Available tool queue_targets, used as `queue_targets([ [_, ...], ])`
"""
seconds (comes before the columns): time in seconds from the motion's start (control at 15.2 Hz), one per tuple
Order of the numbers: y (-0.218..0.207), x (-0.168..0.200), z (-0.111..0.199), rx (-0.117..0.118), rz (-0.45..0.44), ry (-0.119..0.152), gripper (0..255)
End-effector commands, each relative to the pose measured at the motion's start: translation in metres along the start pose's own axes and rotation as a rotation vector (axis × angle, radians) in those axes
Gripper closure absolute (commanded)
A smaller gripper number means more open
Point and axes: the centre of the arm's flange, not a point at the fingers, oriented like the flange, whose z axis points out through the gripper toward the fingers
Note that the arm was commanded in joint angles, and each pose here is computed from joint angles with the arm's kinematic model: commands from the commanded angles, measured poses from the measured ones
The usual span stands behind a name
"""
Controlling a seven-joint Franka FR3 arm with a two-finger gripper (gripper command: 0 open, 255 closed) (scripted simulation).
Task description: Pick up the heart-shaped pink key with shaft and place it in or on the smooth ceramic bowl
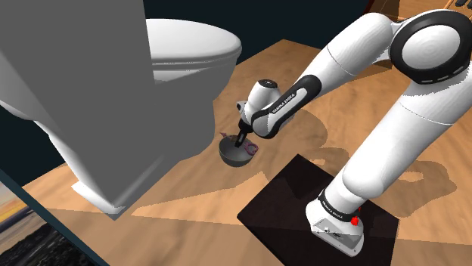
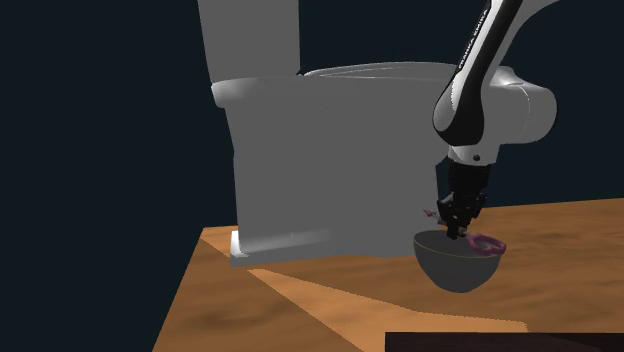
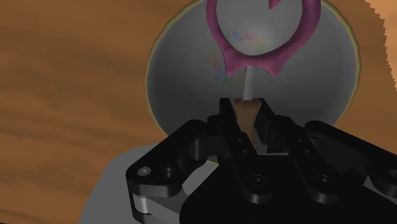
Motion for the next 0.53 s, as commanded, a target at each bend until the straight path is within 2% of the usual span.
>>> queue_targets([
  [0.0, -0.0002, -0.0001, 0.0006, 0.0, 0.0, 0.0, 255],
  [0.26, -0.0001, -0.0001, 0.0006, 0.0, 0.0, 0.0, 255],
  [0.33, -0.0001, -0.0001, 0.0006, 0.0, 0.0, 0.0, 0],
  [0.46, -0.0001, -0.0001, 0.0006, 0.0, 0.0, 0.0, 0],
])
